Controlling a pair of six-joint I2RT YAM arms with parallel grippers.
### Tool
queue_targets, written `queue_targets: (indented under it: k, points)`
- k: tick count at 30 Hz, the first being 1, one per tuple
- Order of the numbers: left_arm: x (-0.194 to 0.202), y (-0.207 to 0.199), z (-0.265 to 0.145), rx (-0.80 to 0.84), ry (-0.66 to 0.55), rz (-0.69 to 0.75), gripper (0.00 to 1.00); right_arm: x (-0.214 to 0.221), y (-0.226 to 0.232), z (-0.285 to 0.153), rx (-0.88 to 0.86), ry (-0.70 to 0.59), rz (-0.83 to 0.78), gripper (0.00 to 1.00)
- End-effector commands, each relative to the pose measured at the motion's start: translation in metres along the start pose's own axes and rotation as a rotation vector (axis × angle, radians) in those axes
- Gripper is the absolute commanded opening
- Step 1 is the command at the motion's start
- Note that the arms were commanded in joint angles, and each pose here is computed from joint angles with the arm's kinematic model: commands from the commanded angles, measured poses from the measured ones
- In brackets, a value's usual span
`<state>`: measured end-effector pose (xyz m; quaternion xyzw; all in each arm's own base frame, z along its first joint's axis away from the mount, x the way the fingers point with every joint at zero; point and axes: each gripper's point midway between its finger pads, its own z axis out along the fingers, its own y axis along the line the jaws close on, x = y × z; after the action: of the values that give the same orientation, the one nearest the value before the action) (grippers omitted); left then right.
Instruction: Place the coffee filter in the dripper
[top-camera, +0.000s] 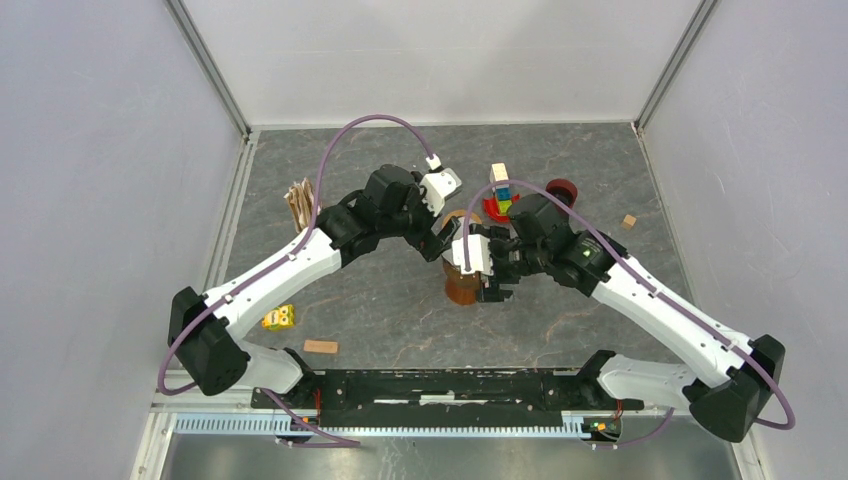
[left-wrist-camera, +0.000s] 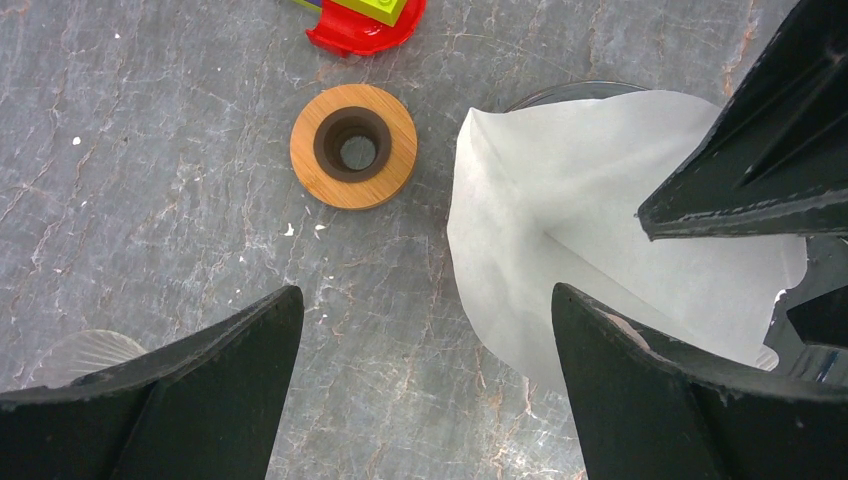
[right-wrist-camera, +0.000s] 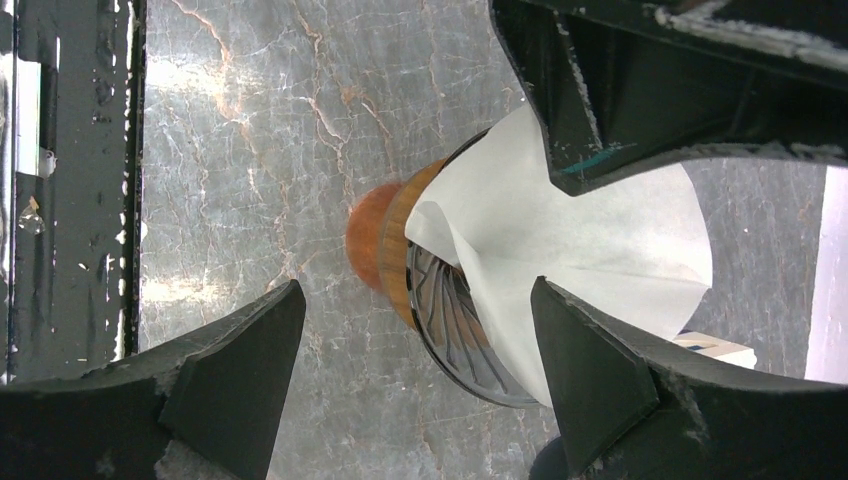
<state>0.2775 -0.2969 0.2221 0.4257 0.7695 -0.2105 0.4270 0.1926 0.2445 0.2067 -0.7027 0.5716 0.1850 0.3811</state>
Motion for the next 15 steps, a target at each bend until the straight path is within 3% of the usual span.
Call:
queue_targets:
  k: [1, 15]
  points:
    - [-0.030, 0.005, -0.006, -0.015, -0.084, 0.025, 1.00, -0.007, -0.001, -0.005, 0.018, -0.056, 0.003, 0.91]
    - [-0.071, 0.030, -0.050, -0.125, -0.182, 0.001, 1.00, -0.030, -0.033, -0.045, 0.159, -0.150, 0.053, 0.91]
